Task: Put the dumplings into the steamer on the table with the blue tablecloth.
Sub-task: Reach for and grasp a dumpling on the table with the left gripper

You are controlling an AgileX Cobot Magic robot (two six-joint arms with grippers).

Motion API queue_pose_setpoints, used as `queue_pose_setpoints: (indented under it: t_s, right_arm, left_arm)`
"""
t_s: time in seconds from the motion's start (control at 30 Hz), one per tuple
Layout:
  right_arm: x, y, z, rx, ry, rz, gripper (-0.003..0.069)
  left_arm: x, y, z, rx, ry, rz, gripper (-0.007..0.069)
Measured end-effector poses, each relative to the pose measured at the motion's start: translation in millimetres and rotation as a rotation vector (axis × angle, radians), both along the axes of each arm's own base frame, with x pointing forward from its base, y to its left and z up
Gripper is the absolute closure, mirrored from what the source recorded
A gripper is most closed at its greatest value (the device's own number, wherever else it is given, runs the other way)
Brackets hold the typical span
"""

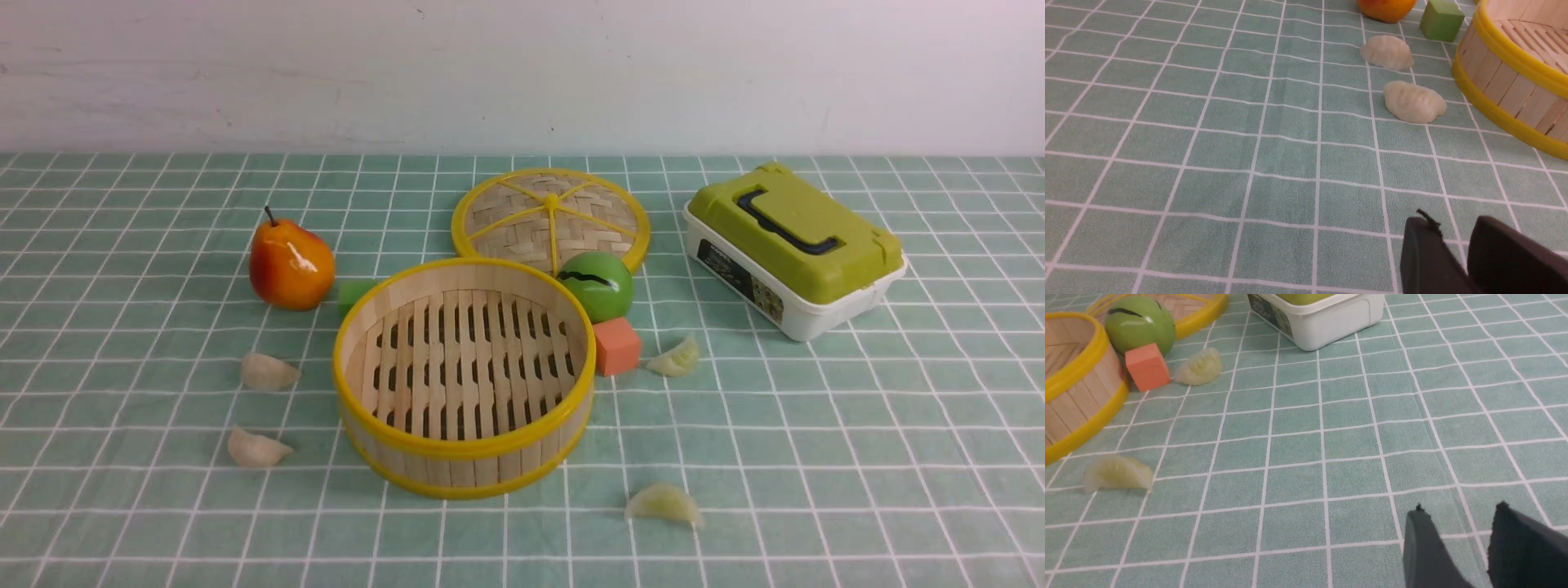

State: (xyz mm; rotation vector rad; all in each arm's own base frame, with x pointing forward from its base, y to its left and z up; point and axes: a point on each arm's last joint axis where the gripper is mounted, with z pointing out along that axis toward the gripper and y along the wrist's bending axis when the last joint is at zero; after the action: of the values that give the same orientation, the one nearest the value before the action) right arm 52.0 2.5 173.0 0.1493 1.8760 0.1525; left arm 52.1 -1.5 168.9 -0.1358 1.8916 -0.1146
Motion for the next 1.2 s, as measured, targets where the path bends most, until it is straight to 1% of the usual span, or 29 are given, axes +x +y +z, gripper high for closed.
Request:
queue_pose_setpoints:
  t_s: [0.5,0.6,0.97,1.03,1.1,1.2]
  right_arm:
    - [0,0,0,0.000,0.000,0.000,0.0419]
    - [0,0,0,0.000,0.000,0.000,0.0419]
    - [0,0,0,0.000,-0.001,0.000,0.0419]
    - [0,0,1,0.000,-0.011,-0.001,0.0419]
    - [2,0,3,-0.002,-0.056,-0.004,0.0419]
    - [4,-1,13,-0.002,-0.171,-0.011,0.0419]
  left_arm:
    - [0,0,0,0.001,0.000,0.000,0.0459]
    - [0,1,0,0.029,-0.002,0.000,0.0458]
    - [1,1,2,0.036,-0.021,0.001,0.0442]
    - [1,1,2,0.036,-0.028,0.002,0.0442]
    - [2,1,7,0.036,-0.080,0.004,0.0440]
    - [4,2,15,0.037,-0.173,0.009,0.0440]
